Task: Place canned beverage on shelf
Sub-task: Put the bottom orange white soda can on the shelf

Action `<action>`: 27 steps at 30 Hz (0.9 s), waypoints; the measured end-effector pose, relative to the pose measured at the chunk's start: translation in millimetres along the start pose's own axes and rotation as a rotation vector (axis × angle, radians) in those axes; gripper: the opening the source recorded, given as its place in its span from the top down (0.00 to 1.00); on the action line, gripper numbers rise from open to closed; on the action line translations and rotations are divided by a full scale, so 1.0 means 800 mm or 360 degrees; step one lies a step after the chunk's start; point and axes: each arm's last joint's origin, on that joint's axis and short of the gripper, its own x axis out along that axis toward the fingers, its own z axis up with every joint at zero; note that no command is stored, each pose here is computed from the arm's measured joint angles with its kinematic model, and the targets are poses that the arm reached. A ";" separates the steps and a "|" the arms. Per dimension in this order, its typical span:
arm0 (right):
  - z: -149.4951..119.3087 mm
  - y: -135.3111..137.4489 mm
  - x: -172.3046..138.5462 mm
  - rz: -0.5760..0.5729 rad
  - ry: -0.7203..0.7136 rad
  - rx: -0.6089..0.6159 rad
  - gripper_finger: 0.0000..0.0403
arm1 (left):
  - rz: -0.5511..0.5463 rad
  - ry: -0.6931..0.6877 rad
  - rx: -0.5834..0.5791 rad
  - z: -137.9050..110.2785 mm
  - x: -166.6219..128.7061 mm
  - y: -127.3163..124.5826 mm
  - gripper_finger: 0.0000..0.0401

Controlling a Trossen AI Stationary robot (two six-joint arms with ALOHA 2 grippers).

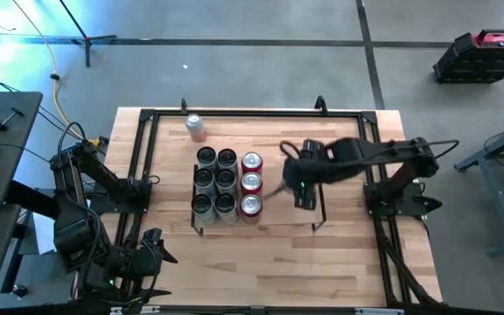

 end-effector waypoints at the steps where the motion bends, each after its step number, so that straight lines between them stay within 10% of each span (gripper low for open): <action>1: 0.002 -0.006 0.002 0.0013 0.0005 0.0028 0.29 | 0.0000 0.0000 0.0000 0.000 0.000 0.000 0.16; 27: 0.016 -0.068 0.015 0.0209 0.0005 0.0232 0.29 | -0.0001 0.0000 0.0000 0.000 0.000 0.000 0.16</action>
